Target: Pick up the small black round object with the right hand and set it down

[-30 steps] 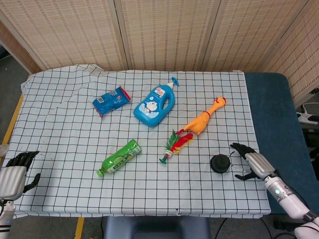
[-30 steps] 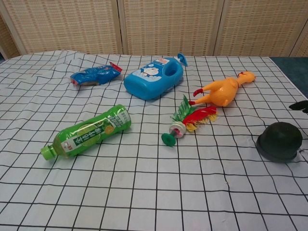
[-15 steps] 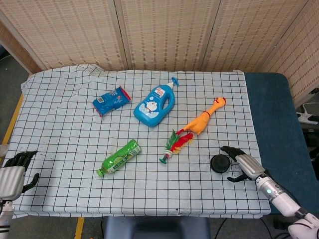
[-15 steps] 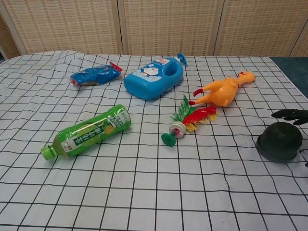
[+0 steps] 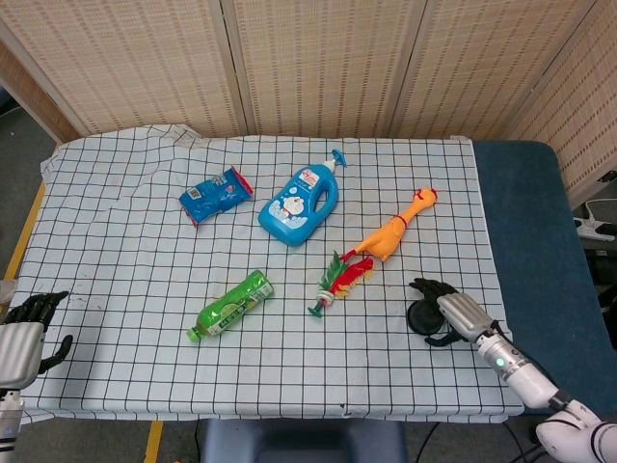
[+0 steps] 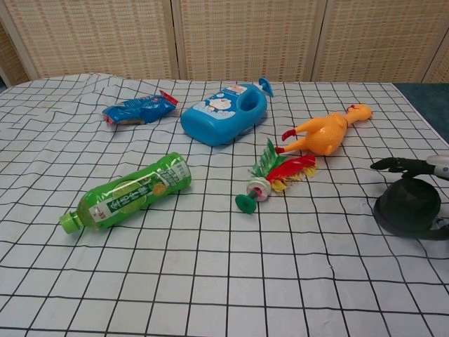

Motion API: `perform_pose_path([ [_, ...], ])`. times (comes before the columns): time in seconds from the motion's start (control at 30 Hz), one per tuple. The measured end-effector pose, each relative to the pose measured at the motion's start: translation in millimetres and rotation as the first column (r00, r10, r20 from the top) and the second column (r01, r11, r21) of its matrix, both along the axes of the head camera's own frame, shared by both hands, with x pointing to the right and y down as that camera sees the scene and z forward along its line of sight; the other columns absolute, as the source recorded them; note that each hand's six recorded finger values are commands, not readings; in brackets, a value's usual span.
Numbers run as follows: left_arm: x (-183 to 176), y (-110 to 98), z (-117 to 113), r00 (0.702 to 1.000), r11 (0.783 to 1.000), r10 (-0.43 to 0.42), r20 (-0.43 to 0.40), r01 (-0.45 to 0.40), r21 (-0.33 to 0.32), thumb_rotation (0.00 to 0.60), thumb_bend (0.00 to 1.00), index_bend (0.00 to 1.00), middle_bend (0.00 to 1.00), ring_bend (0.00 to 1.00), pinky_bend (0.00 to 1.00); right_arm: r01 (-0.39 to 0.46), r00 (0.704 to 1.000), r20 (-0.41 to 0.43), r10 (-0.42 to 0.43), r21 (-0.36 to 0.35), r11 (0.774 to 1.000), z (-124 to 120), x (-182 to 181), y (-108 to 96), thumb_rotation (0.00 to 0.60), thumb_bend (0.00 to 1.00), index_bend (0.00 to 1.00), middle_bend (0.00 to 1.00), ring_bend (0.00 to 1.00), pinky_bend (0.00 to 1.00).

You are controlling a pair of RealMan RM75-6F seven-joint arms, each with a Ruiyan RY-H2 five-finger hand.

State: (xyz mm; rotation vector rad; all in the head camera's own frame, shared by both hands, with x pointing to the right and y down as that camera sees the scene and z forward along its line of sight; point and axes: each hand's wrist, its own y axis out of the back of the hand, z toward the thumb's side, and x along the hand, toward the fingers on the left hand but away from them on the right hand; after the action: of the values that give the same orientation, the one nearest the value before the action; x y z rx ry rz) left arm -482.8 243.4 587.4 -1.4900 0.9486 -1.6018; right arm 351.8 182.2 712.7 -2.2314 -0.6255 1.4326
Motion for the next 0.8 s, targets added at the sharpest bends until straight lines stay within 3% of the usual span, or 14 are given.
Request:
perform_pose_path([
  [0.23,-2.0,-0.9,-1.0,1.000,1.000,-0.007,0.000,0.007,0.005,0.600,0.37,0.16,0.19,0.15,0.27,0.009,1.000,-0.016,-0.010,-0.013,1.000,4.8,-5.4,-1.7,0.600,0.08,0.00,0.02,0.00,0.08],
  [0.4,-2.0,-1.3,-0.6,1.000,1.000,-0.011,-0.004,0.011,0.005,0.600,0.37,0.16,0.19,0.14,0.27,0.013,1.000,-0.028,-0.014,-0.015,1.000,6.4,-6.7,-2.2,0.600,0.08,0.02,0.12,0.00,0.09],
  [0.6,-2.3,-1.8,-1.2,1.000,1.000,-0.015,-0.006,0.015,0.008,0.600,0.37,0.16,0.19,0.15,0.27,0.020,0.999,-0.046,-0.021,-0.008,1.000,7.2,-6.5,-2.2,0.600,0.08,0.11,0.27,0.11,0.17],
  [0.8,-2.2,-2.3,-2.4,1.000,1.000,-0.016,-0.007,0.016,0.014,0.600,0.37,0.16,0.19,0.14,0.27,0.019,0.998,-0.061,-0.020,-0.015,1.000,8.7,-5.0,-0.8,0.600,0.08,0.13,0.28,0.12,0.18],
])
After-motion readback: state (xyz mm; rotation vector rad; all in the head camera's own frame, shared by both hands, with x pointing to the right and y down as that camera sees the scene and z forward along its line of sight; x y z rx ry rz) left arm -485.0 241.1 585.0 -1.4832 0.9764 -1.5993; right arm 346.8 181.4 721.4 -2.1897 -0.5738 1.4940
